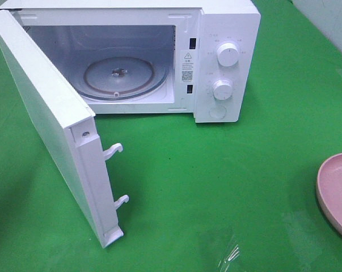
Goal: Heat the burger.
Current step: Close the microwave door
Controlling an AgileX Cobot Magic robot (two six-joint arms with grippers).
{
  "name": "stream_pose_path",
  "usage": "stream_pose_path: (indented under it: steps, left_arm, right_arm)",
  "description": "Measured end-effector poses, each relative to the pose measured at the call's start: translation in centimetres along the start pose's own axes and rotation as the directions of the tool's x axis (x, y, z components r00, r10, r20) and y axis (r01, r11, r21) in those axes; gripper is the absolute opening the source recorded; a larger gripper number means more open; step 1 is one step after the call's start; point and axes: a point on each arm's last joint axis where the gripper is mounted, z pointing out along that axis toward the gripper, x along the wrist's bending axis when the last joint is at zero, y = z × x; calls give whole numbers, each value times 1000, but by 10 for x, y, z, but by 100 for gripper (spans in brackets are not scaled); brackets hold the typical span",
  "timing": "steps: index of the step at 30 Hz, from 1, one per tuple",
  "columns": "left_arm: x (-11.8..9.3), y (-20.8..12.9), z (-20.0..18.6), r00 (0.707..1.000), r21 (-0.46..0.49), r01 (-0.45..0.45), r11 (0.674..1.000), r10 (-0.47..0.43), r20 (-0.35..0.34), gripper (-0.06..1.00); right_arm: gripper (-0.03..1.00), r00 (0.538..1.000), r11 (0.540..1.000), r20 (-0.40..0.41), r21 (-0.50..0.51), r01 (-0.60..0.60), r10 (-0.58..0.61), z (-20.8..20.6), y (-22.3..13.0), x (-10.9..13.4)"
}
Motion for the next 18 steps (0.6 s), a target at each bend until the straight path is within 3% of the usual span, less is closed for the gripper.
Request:
stream_pose_path:
  steps: [1, 6, 18]
  left_arm:
    - [-5, -4, 8, 999, 26, -6, 1000, 5, 43, 0]
    - [-21, -9, 22, 994, 50, -36, 998, 30, 108, 0]
    - [-57, -16, 59, 990, 77, -65, 995, 54, 129, 0]
  right_arm:
    - [77, 1000, 1000, 0, 0, 0, 0, 0, 0, 0]
    - [77, 1000, 1000, 0, 0, 0, 0, 0, 0, 0]
    - [77, 1000, 1000, -1, 0, -1, 1, 0, 0, 0]
